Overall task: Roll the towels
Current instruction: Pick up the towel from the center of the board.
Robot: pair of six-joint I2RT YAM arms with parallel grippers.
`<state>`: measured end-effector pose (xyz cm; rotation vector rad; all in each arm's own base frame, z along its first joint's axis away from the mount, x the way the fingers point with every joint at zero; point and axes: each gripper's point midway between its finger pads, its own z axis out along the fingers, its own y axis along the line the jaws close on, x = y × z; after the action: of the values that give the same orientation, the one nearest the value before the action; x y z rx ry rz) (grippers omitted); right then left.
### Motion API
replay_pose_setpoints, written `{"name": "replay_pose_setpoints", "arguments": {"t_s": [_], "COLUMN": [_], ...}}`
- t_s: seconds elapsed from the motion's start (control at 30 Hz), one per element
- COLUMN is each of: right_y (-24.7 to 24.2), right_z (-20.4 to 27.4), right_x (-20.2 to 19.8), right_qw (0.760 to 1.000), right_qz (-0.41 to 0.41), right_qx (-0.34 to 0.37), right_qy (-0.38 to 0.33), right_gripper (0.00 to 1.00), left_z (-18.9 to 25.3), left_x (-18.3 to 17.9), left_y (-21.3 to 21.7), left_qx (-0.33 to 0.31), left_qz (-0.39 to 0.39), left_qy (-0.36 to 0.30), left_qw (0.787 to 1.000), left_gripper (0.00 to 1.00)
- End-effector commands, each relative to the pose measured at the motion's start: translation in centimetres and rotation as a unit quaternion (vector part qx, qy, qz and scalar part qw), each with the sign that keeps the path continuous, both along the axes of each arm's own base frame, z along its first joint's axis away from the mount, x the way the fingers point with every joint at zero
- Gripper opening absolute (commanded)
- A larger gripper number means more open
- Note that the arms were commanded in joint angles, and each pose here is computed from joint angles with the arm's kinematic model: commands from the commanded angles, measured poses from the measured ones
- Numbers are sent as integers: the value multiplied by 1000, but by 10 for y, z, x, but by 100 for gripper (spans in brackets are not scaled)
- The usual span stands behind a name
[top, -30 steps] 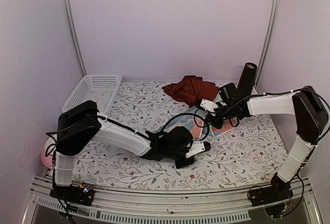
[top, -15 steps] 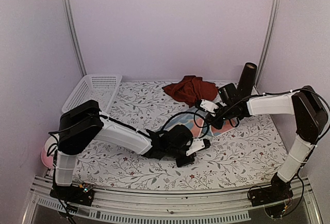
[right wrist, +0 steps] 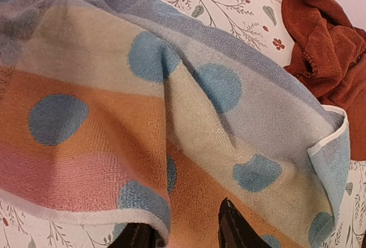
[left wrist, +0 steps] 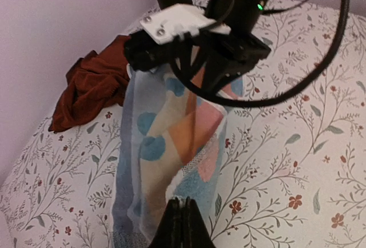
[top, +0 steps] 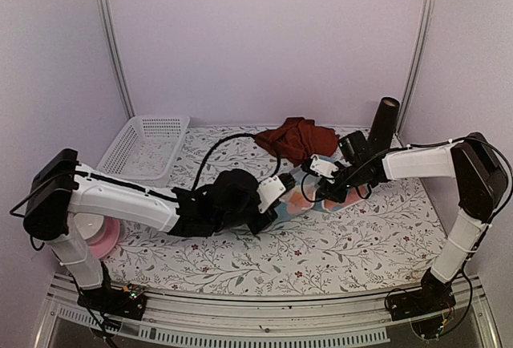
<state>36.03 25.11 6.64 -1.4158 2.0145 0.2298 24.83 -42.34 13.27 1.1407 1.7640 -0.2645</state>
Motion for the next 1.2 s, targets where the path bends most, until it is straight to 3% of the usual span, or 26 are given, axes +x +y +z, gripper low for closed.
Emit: {"name": "replay_pose_setpoints", "arguments": {"t_s": [0.0, 0.43, 0.8, 1.17], "right_y": [-3, -4, -18, -64], "right_z": [-14, -29, -19, -34], "right_x": [-2, -20, 18, 35], "right_qw": [1000, 996, 980, 977], "right_qz": [13, 68, -6, -41], "right_qx": [-16, -48, -117, -151], "right_qy": [9, -24, -158, -146], "right_gripper": [46, 81, 81, 71], "left_z": [55, 114, 147, 152], "left_x": [22, 50, 50, 47], "left_y": [22, 72, 105, 150], "left_qx": [-76, -139, -165, -177], "left_qz": [70, 147, 175, 210], "left_qy": [-52, -94, -120, -123], "left_qw": [993, 975, 963, 954], "left_gripper": [0, 0, 0, 0]}}
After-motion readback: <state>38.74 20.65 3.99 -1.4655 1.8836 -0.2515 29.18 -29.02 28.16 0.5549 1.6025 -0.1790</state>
